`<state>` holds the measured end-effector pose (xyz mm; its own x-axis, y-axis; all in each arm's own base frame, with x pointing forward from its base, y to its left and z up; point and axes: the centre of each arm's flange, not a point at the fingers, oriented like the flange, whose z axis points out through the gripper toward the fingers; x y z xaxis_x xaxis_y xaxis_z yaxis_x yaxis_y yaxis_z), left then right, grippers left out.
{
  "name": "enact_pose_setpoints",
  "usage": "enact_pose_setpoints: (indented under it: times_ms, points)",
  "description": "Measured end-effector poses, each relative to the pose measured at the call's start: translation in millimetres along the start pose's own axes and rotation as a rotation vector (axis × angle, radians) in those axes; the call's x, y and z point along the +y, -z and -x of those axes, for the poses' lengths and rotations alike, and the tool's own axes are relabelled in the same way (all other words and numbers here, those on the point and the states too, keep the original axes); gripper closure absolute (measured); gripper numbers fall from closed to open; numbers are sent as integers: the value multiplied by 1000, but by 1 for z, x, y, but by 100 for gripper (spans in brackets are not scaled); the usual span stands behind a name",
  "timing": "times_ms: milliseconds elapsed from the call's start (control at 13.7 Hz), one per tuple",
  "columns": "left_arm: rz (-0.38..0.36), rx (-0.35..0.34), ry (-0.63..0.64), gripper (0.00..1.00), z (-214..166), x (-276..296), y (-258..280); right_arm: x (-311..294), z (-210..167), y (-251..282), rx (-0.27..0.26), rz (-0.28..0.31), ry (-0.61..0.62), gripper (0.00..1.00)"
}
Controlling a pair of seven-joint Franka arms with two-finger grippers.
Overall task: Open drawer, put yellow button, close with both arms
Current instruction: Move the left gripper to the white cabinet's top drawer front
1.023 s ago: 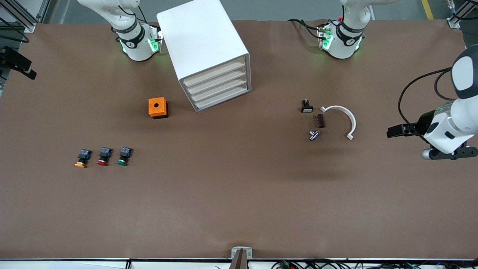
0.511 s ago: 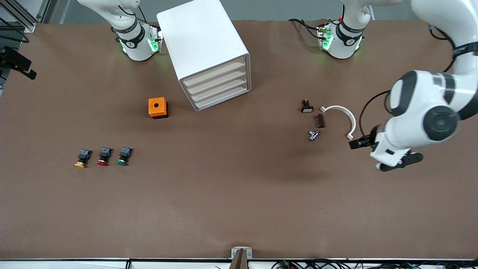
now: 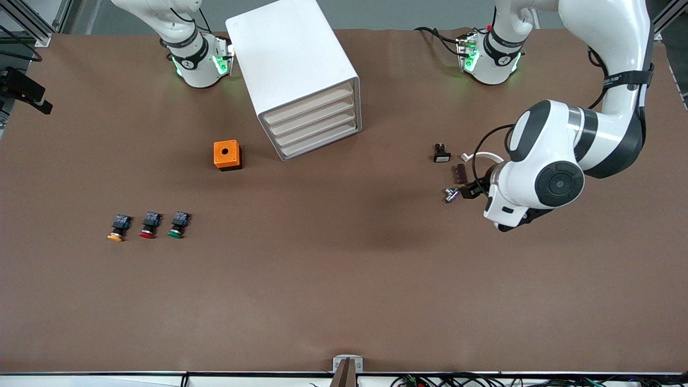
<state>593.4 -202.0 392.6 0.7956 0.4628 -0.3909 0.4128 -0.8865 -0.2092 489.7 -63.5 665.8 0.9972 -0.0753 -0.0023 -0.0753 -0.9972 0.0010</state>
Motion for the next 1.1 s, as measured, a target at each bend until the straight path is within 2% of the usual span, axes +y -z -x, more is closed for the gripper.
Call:
enact_pose_setpoints:
  times_ms: [365, 658, 804, 1096]
  points:
    - [83, -267, 278, 0, 14, 30, -21, 0, 0, 0, 0, 0, 0, 0]
    - [65, -445, 532, 0, 18, 61, -50, 0, 0, 0, 0, 0, 0, 0]
    - [30, -535, 661, 0, 23, 78, -65, 0, 0, 0, 1, 0, 0, 0]
    - [-149, -672, 848, 0, 43, 110, -110, 0, 0, 0, 1, 0, 0, 0]
